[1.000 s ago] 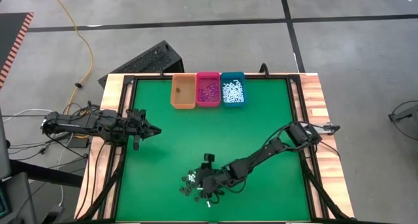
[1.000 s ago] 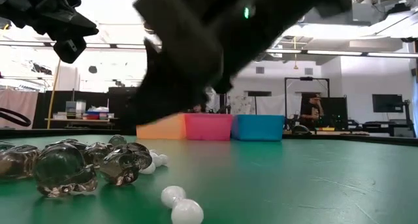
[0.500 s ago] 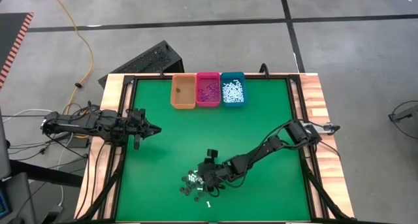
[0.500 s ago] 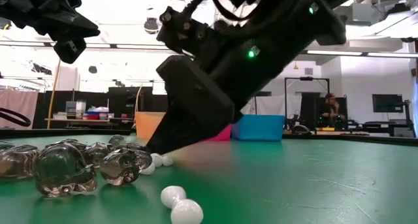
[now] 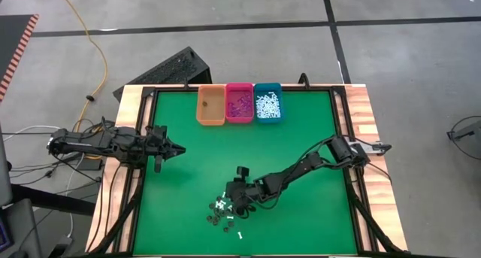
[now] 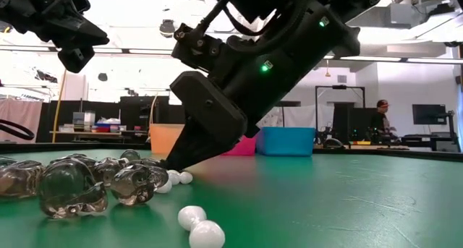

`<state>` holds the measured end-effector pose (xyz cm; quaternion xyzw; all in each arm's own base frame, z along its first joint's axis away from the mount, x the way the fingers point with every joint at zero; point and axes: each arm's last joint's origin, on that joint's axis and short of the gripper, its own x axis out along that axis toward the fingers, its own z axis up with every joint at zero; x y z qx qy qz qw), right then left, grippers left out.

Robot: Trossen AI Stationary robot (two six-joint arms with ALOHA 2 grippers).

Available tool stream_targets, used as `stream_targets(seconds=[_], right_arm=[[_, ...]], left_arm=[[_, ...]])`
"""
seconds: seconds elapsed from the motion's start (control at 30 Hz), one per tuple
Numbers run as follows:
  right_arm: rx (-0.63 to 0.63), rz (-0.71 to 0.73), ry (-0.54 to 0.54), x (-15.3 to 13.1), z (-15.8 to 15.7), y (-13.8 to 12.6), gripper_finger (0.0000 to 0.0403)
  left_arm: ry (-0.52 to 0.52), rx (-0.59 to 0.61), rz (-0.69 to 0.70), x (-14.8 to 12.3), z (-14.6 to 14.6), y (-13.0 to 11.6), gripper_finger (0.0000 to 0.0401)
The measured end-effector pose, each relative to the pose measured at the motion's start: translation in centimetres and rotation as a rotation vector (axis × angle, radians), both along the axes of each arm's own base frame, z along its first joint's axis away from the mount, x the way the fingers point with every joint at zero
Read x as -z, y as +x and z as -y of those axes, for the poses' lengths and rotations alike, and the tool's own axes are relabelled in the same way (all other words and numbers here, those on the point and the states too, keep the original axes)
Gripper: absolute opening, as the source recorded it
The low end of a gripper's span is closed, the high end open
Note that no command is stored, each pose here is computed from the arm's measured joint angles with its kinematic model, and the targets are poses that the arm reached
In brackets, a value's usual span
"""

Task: Sort Halloween decoration
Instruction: Put the white bone toy into the blue bin

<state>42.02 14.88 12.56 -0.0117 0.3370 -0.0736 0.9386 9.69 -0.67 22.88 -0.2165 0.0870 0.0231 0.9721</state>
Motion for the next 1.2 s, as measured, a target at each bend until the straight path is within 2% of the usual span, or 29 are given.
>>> stream_targets(seconds=[0.23, 0.33, 0.63, 0.77, 1.03, 1.1, 1.2], right_arm=[[-0.037, -0.017, -0.01, 0.1, 0.0, 0.0, 0.0112], [-0.109, -0.018, -0.032, 0.0, -0.2, 0.1, 0.0101], [-0.132, -0.005, -0.054, -0.5, 0.0, 0.2, 0.0098], [-0.239, -0.007, -0.044, -1.1, -0.1, 0.4, 0.0098], [-0.408, 0.067, -0.144, -4.1, -0.3, 1.1, 0.0098], [-0.439, 0.054, -0.116, -3.8, -0.1, 1.2, 0.0099], [-0.433, 0.052, 0.013, -3.8, 0.5, 1.4, 0.0111]], left_arm=[[0.002, -0.008, -0.007, 0.1, 0.0, 0.0, 0.0025], [0.001, -0.007, -0.007, 0.1, 0.0, 0.0, 0.0025], [-0.013, -0.01, -0.007, 0.1, 0.0, 0.0, 0.0025], [-0.013, -0.01, -0.007, 0.1, 0.0, 0.0, 0.0025], [-0.008, -0.018, -0.008, 0.1, 0.0, 0.0, 0.0025], [-0.006, -0.024, -0.006, 0.1, -0.1, 0.0, 0.0025], [-0.005, -0.024, -0.006, 0.1, -0.1, 0.0, 0.0025]])
